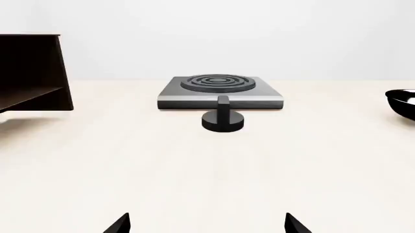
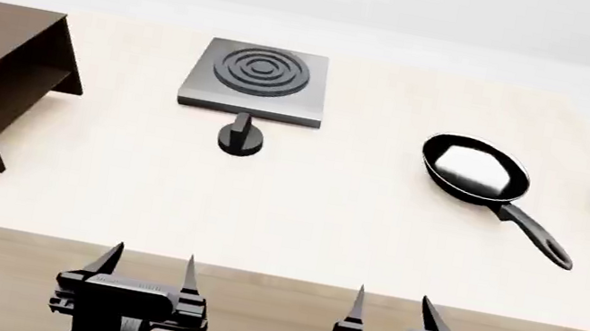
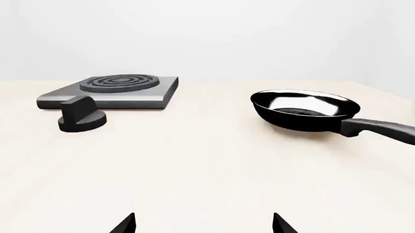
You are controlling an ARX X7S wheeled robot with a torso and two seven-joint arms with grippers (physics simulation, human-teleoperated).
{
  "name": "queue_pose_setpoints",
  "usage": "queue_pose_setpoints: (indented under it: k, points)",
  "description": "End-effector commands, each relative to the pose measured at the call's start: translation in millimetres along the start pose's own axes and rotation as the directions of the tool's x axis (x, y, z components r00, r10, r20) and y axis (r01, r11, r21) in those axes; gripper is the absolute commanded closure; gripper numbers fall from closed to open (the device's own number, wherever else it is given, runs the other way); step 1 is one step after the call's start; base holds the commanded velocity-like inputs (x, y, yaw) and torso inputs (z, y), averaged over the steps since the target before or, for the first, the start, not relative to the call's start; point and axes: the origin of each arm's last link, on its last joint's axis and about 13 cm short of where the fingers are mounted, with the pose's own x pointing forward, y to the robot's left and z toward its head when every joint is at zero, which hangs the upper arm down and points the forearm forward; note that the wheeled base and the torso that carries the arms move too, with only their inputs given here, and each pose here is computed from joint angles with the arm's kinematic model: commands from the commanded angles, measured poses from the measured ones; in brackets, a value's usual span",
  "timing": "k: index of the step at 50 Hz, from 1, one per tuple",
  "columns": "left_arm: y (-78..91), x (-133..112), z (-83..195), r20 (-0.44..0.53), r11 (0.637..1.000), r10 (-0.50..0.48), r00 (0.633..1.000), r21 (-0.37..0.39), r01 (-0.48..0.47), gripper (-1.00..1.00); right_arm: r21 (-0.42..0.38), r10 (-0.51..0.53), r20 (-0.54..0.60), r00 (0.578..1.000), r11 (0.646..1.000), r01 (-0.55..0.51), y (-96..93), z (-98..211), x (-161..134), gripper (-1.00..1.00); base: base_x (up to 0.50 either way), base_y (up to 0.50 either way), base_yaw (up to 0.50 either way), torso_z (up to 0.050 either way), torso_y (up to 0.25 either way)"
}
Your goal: Turn on the stove and put the frying pan on it.
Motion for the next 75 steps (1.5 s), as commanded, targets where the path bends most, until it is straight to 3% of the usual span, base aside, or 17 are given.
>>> queue_pose_setpoints:
  k: [1, 6, 14, 15, 19, 21, 22, 23, 24, 35, 40, 75]
  points:
    - [0.0, -4, -1, 0.014, 1.0, -0.013, 1.0, 0.008, 0.013, -1.0, 0.007, -0.003, 0.033, 0.999, 1.0, 0.002, -0.4, 1, -4, -1.0, 0.0, 0.0, 0.0, 0.0, 0.0]
    - [-0.7, -3, -2, 0.001, 1.0, -0.012, 1.0, 0.026, 0.012, -1.0, 0.026, -0.028, 0.019, 0.999, 0.999, 0.027, -2.4, -1, -3, -1.0, 0.0, 0.0, 0.0, 0.0, 0.0]
    - [1.6, 1, 1, -0.019, 1.0, 0.021, 1.0, 0.003, -0.021, -1.0, 0.01, -0.006, 0.019, 1.0, 1.0, 0.006, -0.7, -3, -3, -1.0, 0.0, 0.0, 0.0, 0.0, 0.0]
    - [2.0, 2, 1, -0.026, 1.0, 0.029, 0.999, 0.002, -0.029, -1.0, -0.019, -0.028, 0.007, 1.0, 0.999, 0.028, -1.1, -3, -3, -1.0, 0.0, 0.0, 0.0, 0.0, 0.0]
    - [4.5, 9, 8, -0.001, 0.995, 0.082, 0.997, 0.05, -0.082, -1.0, 0.075, -0.03, -0.06, 0.998, 0.997, 0.034, -5.6, 6, 1, -1.0, 0.0, 0.0, 0.0, 0.0, 0.0]
    - [5.6, 9, 13, -0.011, 0.997, 0.078, 0.997, 0.032, -0.077, -1.0, 0.022, -0.049, -0.04, 0.998, 0.999, 0.05, -6.4, 12, 1, -1.0, 0.0, 0.0, 0.0, 0.0, 0.0]
    - [17.8, 21, 50, 0.047, 0.997, 0.073, 0.996, -0.003, -0.073, -1.0, 0.016, -0.125, 0.002, 0.992, 0.992, 0.125, -25.7, 43, 8, -1.0, 0.0, 0.0, 0.0, 0.0, 0.0]
    - [15.2, 15, 70, 0.047, 0.998, 0.059, 0.997, 0.002, -0.059, -1.0, 0.011, -0.108, 0.002, 0.994, 0.994, 0.108, -22.4, 64, 3, -1.0, 0.0, 0.0, 0.0, 0.0, 0.0]
    - [14.6, 14, 74, 0.046, 0.998, 0.057, 0.997, 0.005, -0.057, -1.0, 0.019, -0.095, 0.106, 0.99, 0.995, 0.093, -19.6, 86, -1, -1.0, 0.0, 0.0, 0.0, 0.0, 0.0]
    - [14.9, 13, 72, 0.042, 0.998, 0.06, 0.997, 0.007, -0.061, -1.0, 0.034, -0.101, 0.099, 0.99, 0.995, 0.098, -20.6, 84, -1, -1.0, 0.0, 0.0, 0.0, 0.0, 0.0]
    - [14.8, 13, 72, 0.041, 0.998, 0.06, 0.997, 0.008, -0.06, -1.0, 0.082, -0.088, 0.117, 0.989, 0.994, 0.079, -21.5, 84, -3, -1.0, 0.06, 0.0, 0.0, 0.0, 0.0]
    - [16.0, 12, 70, 0.047, 0.998, 0.063, 0.997, 0.013, -0.064, -1.0, 0.096, -0.078, 0.148, 0.986, 0.993, 0.064, -22.8, 86, -6, -1.0, 0.49, 0.0, 0.0, 0.0, 0.0]
